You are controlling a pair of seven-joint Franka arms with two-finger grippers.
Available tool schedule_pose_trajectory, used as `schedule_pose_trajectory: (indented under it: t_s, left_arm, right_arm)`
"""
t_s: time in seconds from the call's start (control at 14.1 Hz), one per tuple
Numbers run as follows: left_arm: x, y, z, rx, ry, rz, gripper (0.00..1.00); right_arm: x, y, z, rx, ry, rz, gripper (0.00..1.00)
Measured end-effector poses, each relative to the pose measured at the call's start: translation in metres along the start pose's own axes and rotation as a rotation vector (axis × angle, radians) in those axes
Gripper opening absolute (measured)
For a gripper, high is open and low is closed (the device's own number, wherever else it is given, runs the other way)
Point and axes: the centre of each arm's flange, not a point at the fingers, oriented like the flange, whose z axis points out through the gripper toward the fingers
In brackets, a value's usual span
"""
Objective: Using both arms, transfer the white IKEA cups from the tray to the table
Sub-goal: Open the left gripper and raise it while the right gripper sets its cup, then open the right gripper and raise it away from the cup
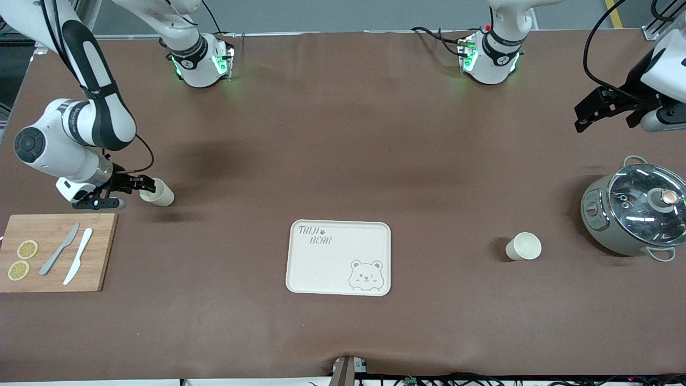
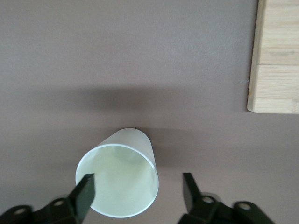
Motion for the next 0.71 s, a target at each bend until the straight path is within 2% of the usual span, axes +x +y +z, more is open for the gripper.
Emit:
schedule_pose_trajectory:
  t_s: [0.07,0.21,0.36,0.5,0.71]
  left_arm:
    - [0.002,-0.001,-0.003,-0.003,0.006,-0.001,1.0]
    - [0.005,-0.004,-0.006,-0.006,0.013,-0.007,1.0]
    - [0.005,-0.005,-0.007,-0.007,0.018,-0.009,1.0]
    - [0.005,-0.005,-0.009,-0.007,0.021,-0.009,1.0]
    - [0.003,0.0,-0.013,-0.009,0.027,0.002,1.0]
  right_arm:
    - [0.005,0.0,-0.01,0.005,-0.016,-0.002,0.99]
    - [0.019,0.0,-0.044,0.016,-0.046,-0.009,1.0]
    - [0.038,-0.005,-0.099,0.019,-0.042,-0.03,1.0]
    - [0.055,-0.021,-0.156,0.015,-0.016,-0.066,1.0]
    - [0.072,-0.049,-0.219,-0.002,0.072,-0.117,1.0]
